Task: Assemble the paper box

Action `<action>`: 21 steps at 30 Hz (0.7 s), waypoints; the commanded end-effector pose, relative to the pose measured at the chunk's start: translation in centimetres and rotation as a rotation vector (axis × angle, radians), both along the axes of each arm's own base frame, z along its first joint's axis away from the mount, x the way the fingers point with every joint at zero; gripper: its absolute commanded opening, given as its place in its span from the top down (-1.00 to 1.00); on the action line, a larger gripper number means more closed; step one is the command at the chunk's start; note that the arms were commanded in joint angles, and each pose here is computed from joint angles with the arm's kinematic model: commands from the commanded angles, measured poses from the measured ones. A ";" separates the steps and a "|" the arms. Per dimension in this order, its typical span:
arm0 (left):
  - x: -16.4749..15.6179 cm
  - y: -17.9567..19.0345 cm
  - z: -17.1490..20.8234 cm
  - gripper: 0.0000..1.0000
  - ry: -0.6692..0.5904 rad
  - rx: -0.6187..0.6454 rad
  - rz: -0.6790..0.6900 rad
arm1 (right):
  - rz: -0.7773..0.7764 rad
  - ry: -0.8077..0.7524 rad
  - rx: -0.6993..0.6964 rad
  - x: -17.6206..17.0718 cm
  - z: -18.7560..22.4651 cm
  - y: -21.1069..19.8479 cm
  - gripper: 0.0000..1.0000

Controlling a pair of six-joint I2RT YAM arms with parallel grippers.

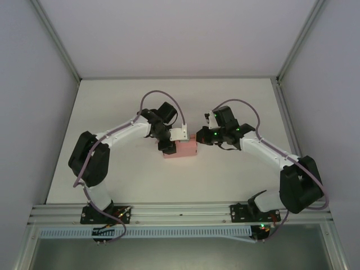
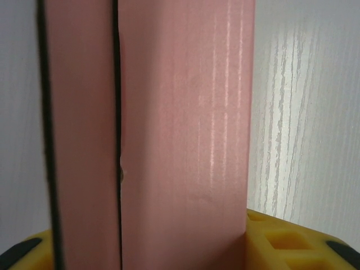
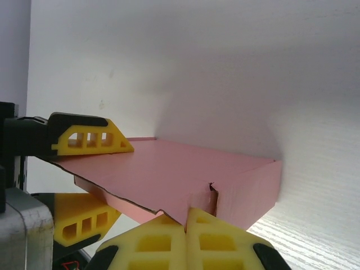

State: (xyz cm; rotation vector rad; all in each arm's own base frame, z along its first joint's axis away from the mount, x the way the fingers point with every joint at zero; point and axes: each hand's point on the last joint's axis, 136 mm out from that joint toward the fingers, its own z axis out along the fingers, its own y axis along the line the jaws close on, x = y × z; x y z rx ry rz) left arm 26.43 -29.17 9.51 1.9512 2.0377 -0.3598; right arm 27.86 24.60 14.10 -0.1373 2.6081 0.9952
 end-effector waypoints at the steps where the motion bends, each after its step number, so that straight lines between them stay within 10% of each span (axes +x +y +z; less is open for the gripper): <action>1: 0.3 -0.7 -0.1 0.08 -0.016 -0.007 0.004 | 0.038 -0.075 -0.052 -0.6 0.2 -0.3 0.98; 12: 1.0 -1.3 1.0 -0.03 -0.035 -0.040 0.035 | 0.006 -0.259 -0.227 -0.4 -4.4 -2.4 0.91; 21: 2.3 -1.0 4.5 -0.57 -0.117 -0.099 0.171 | -0.018 -0.296 -0.448 -0.6 -4.7 -3.3 0.95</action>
